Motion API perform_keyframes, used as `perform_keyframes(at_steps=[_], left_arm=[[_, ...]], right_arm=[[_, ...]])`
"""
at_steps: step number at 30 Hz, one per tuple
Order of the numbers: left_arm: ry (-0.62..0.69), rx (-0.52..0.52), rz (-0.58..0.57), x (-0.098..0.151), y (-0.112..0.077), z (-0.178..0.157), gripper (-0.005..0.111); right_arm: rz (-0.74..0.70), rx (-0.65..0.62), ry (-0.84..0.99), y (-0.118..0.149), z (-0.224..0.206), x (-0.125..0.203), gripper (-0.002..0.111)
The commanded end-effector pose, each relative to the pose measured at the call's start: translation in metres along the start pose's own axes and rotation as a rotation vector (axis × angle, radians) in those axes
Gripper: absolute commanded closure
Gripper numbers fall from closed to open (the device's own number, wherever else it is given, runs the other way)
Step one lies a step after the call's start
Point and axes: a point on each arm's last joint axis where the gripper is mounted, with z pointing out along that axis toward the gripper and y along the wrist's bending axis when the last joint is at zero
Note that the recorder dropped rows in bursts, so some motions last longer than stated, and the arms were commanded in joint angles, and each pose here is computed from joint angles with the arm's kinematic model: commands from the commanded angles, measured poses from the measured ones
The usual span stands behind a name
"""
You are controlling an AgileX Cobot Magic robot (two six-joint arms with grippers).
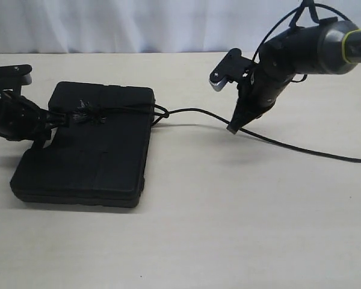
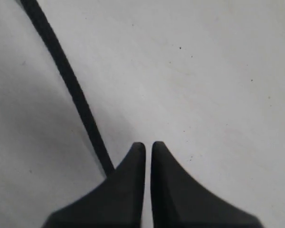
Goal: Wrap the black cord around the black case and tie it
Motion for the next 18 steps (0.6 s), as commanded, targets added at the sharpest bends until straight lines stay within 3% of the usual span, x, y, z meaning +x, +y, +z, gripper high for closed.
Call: perform_keyframes(at_steps=[1,7,18], left_arm=[[-0.056,0.017,-0.113,-0.007,-0.001,-0.002,0.107],[-0.072,0.038,-0.166,-0.008,-0.007,-0.002,0.105],[-0.166,0.12,-0.071,-0.017,-0.065,-0.006,0.072]], right_arm=[[0.105,0.007,-0.001,-0.004,-0.003,0.002,0.103],[0.171,0.016,-0.011,-0.007,-0.015,0.0,0.103],[0.261,0.068,-0.058,-0.024,-0.092,0.002,0.103]])
